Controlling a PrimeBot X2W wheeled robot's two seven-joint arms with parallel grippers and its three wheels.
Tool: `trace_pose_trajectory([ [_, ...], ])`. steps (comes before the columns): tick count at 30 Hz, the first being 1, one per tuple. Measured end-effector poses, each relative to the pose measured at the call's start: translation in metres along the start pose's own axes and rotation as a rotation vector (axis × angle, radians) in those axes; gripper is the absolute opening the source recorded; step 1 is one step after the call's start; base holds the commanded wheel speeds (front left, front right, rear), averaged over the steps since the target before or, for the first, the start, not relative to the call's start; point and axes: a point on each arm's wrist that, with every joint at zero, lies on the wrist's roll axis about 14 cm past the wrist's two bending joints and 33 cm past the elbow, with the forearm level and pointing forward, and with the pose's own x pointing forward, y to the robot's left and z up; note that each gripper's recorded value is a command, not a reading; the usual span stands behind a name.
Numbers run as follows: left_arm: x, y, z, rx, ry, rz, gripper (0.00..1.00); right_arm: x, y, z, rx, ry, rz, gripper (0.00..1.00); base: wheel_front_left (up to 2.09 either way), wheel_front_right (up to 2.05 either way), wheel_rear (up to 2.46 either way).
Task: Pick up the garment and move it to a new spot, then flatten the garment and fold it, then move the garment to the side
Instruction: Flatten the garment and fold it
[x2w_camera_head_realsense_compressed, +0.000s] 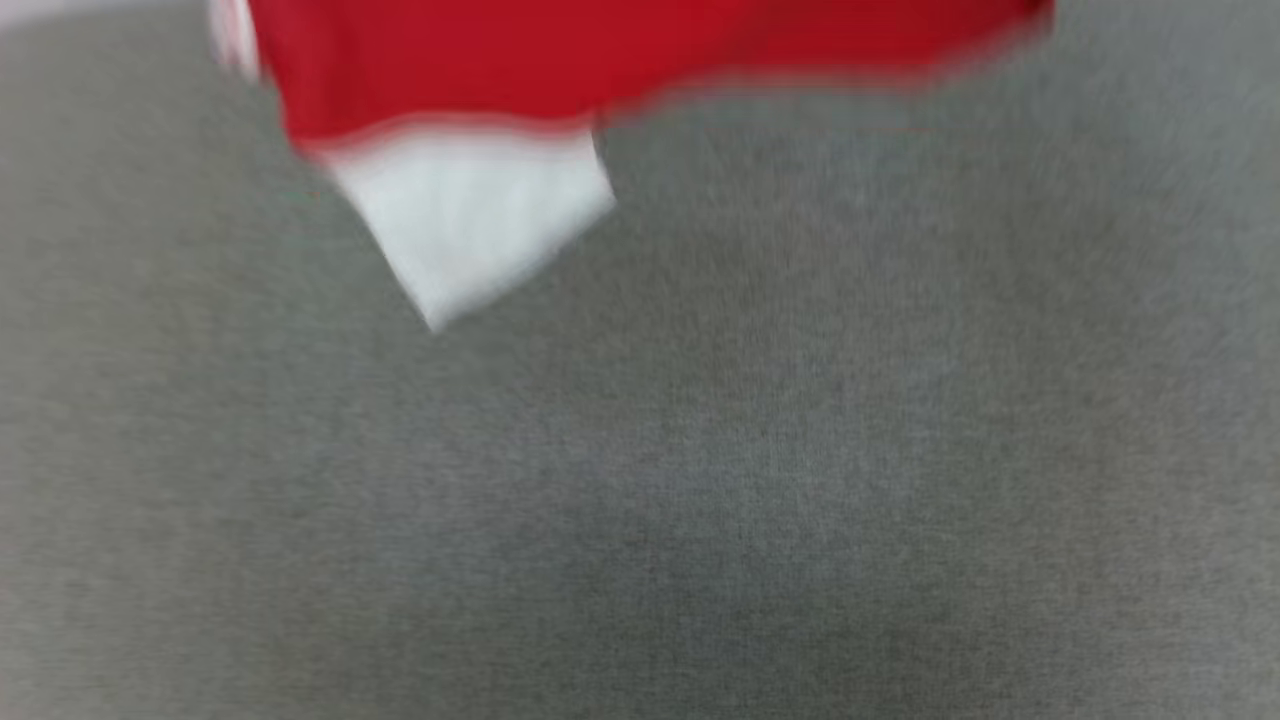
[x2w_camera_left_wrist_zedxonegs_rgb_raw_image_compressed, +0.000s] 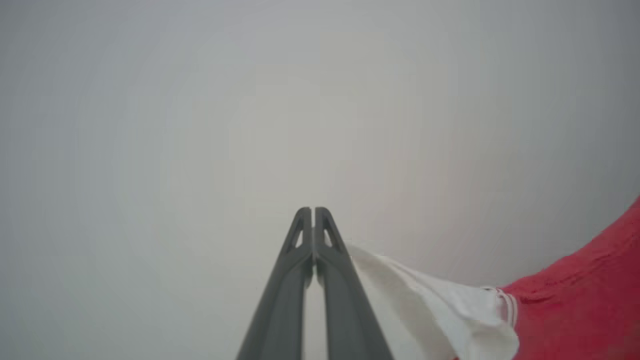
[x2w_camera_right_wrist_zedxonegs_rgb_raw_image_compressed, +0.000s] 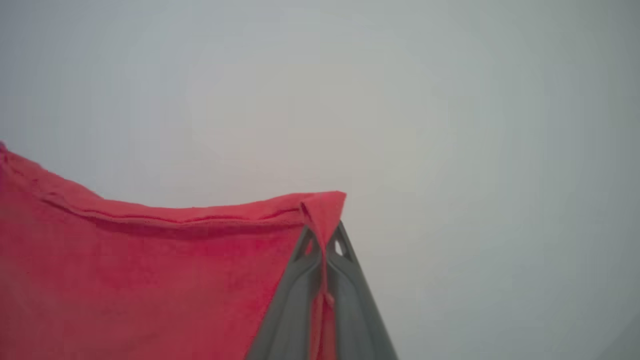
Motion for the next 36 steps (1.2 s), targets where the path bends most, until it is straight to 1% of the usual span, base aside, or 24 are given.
trace_pose_trajectory([
  [3, 0.024, -0.002, 0.035, 0.029, -0.207, 0.025, 0.00, 0.018, -0.014, 0.015, -0.065, -0.167, -0.041, 0.00, 0.00, 0.00, 0.00],
  [4, 0.031, -0.004, 0.041, 0.018, -0.250, 0.032, 0.00, 0.024, -0.017, 0.012, -0.090, -0.184, -0.050, 0.00, 0.00, 0.00, 0.00],
  [6, 0.043, -0.013, 0.033, 0.015, -0.283, 0.015, 0.00, 0.036, -0.019, -0.006, -0.123, -0.173, -0.054, 0.00, 0.00, 0.00, 0.00],
  [8, 0.054, -0.024, 0.014, -0.008, -0.283, -0.014, 0.00, 0.047, -0.016, -0.030, -0.129, -0.151, -0.045, 0.00, 0.00, 0.00, 0.00],
  [10, 0.061, -0.034, 0.004, -0.045, -0.314, -0.043, 0.00, 0.058, -0.009, -0.053, -0.155, -0.138, -0.017, 0.00, 0.00, 0.00, 0.00],
  [12, 0.065, -0.040, -0.017, -0.073, -0.323, -0.063, 0.00, 0.065, -0.006, -0.086, -0.143, -0.106, -0.003, 0.00, 0.00, 0.00, 0.00],
  [14, 0.065, -0.052, -0.079, -0.108, -0.233, -0.079, 0.00, 0.065, -0.003, -0.141, -0.130, -0.025, 0.008, 0.00, 0.00, 0.00, 0.00],
  [16, 0.055, -0.071, -0.154, -0.149, -0.100, -0.109, 0.00, 0.057, 0.006, -0.202, -0.126, 0.080, 0.032, 0.00, 0.00, 0.00, 0.00],
  [17, 0.048, -0.080, -0.180, -0.155, -0.050, -0.128, 0.00, 0.053, 0.011, -0.226, -0.111, 0.122, 0.040, 0.00, 0.00, 0.00, 0.00],
  [18, 0.041, -0.086, -0.198, -0.185, -0.019, -0.134, 0.00, 0.049, 0.015, -0.246, -0.098, 0.157, 0.048, 0.00, 0.00, 0.00, 0.00],
  [19, 0.033, -0.089, -0.217, -0.187, 0.023, -0.140, 0.00, 0.045, 0.021, -0.262, -0.093, 0.183, 0.060, 0.00, 0.00, 0.00, 0.00],
  [22, 0.002, -0.097, -0.267, -0.210, 0.145, -0.149, 0.00, 0.032, 0.032, -0.298, -0.041, 0.249, 0.071, 0.00, 0.00, 0.00, 0.00],
  [23, -0.009, -0.101, -0.279, -0.211, 0.181, -0.161, 0.00, 0.026, 0.037, -0.308, -0.041, 0.278, 0.084, 0.00, 0.00, 0.00, 0.00],
  [24, -0.018, -0.108, -0.285, -0.225, 0.206, -0.180, 0.00, 0.021, 0.039, -0.313, -0.022, 0.298, 0.084, 0.00, 0.00, 0.00, 0.00],
  [26, -0.039, -0.124, -0.296, -0.244, 0.280, -0.234, 0.00, 0.015, 0.041, -0.313, -0.015, 0.305, 0.095, 0.00, 0.00, 0.00, 0.00],
  [28, -0.062, -0.134, -0.304, -0.303, 0.364, -0.262, 0.00, 0.006, 0.043, -0.313, 0.033, 0.324, 0.091, 0.00, 0.00, 0.00, 0.00],
  [29, -0.074, -0.136, -0.305, -0.291, 0.400, -0.286, 0.00, -0.001, 0.047, -0.315, 0.033, 0.346, 0.107, 0.00, 0.00, 0.00, 0.00],
  [31, -0.090, -0.128, -0.299, -0.345, 0.441, -0.270, 0.00, -0.012, 0.055, -0.311, 0.077, 0.367, 0.124, 0.00, 0.00, 0.00, 0.00],
  [32, -0.102, -0.128, -0.300, -0.334, 0.479, -0.286, 0.00, -0.019, 0.056, -0.309, 0.089, 0.382, 0.130, 0.00, 0.00, 0.00, 0.00],
  [34, -0.126, -0.134, -0.300, -0.386, 0.552, -0.301, 0.00, -0.034, 0.056, -0.305, 0.106, 0.413, 0.143, 0.00, 0.00, 0.00, 0.00],
  [36, -0.150, -0.138, -0.298, -0.388, 0.611, -0.332, 0.00, -0.057, 0.055, -0.308, 0.128, 0.474, 0.153, 0.00, 0.00, 0.00, 0.00],
])
